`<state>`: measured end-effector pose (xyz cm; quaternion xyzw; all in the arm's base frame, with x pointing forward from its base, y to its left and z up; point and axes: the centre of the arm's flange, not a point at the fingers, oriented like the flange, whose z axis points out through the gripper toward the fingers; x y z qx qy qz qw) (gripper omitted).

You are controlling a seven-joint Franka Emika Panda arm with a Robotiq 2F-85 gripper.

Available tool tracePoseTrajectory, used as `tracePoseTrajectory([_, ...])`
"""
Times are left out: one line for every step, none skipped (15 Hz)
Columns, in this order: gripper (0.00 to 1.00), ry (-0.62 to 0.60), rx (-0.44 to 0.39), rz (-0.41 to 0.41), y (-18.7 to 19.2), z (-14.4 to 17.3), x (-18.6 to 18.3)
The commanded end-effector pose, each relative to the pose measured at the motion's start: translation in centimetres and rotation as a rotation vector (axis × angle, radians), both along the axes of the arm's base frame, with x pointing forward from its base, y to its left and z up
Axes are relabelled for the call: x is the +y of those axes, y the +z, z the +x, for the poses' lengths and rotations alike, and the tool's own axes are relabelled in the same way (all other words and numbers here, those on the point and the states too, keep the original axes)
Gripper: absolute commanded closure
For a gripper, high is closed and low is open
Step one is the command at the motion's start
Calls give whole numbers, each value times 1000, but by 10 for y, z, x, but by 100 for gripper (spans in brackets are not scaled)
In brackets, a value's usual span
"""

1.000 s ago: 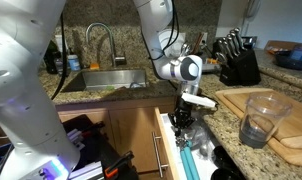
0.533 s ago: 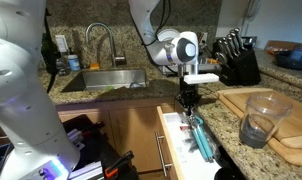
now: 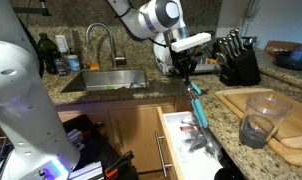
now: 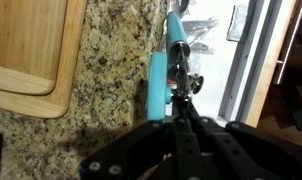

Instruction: Remove the can opener from the drawer

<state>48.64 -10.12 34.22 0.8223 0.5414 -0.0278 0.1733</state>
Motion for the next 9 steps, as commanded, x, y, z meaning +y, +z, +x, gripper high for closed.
tracePoseTrajectory([99,8,-174,18,59,-25,-6])
tracePoseTrajectory([99,3,-214,31,72,-25,-10])
tracePoseTrajectory([99,9,-265,36,83,-27,-12])
tracePoseTrajectory([99,21,-321,46,91,-27,-13])
tracePoseTrajectory([99,28,-381,57,96,-27,-14])
tracePoseTrajectory([99,48,-430,82,95,-25,-13])
tracePoseTrajectory([99,71,-475,110,92,-23,-11])
tracePoseTrajectory([99,96,-514,141,84,-19,-8])
tracePoseTrajectory([99,110,-553,167,76,-15,-3])
